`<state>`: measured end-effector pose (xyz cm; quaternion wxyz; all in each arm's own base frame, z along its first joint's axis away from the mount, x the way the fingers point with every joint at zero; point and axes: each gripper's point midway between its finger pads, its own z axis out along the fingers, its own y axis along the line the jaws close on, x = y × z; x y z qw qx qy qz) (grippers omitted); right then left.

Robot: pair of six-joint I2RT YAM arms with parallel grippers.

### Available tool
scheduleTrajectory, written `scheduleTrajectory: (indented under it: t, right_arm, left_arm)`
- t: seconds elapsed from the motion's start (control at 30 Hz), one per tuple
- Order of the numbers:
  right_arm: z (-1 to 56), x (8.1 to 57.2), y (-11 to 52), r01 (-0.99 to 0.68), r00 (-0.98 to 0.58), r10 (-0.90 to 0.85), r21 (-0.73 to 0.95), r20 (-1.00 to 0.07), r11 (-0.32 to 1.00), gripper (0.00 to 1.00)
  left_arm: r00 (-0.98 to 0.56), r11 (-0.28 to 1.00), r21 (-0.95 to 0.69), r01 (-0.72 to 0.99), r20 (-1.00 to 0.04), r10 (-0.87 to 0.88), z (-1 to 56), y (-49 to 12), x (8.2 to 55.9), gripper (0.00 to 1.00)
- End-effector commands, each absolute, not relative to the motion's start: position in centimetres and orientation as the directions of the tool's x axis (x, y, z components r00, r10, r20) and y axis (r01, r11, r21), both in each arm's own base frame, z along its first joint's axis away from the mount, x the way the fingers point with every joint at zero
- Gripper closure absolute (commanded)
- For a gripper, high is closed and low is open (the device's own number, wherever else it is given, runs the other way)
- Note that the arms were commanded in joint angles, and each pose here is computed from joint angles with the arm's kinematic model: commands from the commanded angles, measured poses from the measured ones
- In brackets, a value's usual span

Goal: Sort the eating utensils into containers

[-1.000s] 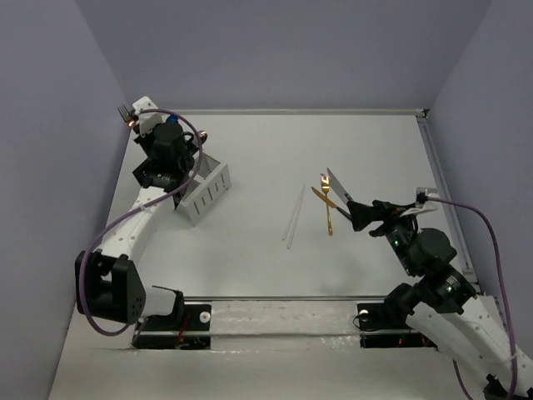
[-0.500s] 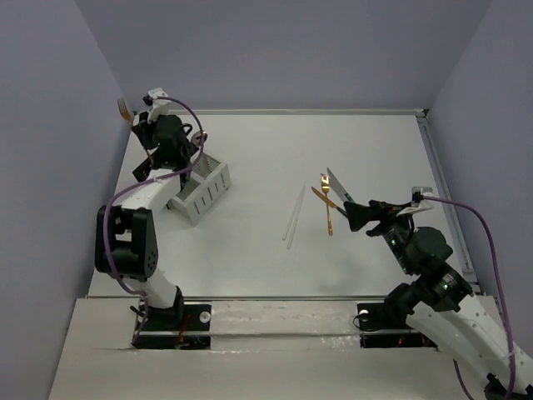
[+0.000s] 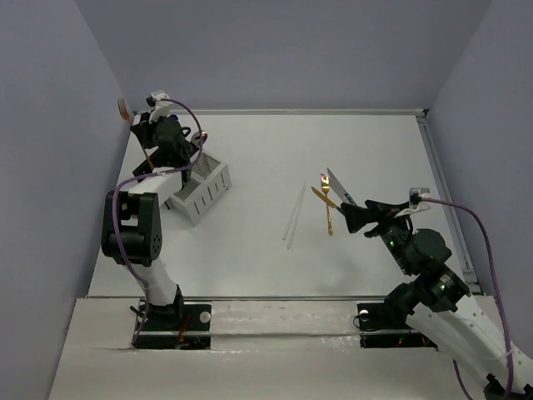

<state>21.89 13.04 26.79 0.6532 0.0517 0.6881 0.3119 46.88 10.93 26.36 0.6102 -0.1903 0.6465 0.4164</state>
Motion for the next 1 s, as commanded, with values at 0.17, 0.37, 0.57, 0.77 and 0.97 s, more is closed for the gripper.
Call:
scheduleTrajectory:
  t: [0.17,0.37,0.57,0.77,0.97]
  right_arm:
    - [28.0,21.9,13.3,-0.371,-0.1,0.501,0.499,-0.86,0.783,0.0]
    - [28.0,22.0,13.2,-0.367,-0.098,0.499,0.498,-0.861,0.786,0.0]
    - [28.0,22.0,13.1,-0.365,-0.097,0.5,0.498,-0.861,0.787,0.0]
    - [28.1,21.9,13.1,-0.367,-0.096,0.503,0.5,-0.859,0.785,0.0]
    - [28.0,22.0,13.1,-0.365,-0.097,0.5,0.498,-0.861,0.787,0.0]
  left_arm:
    - [-0.088,0.592,0.217,-0.776,-0.967,0.238,26.7,11.2,47.4,1.0]
    - [-0.101,0.59,0.213,-0.779,-0.971,0.217,24.7,11.2,47.2,1.0]
    - [-0.114,0.584,0.214,-0.783,-0.972,0.203,23.3,11.3,46.7,1.0]
    - [-0.104,0.579,0.191,-0.792,-0.978,0.181,23.3,11.5,45.7,0.92]
    - [-0.063,0.598,0.146,-0.788,-0.986,0.156,24.2,11.3,44.9,0.74]
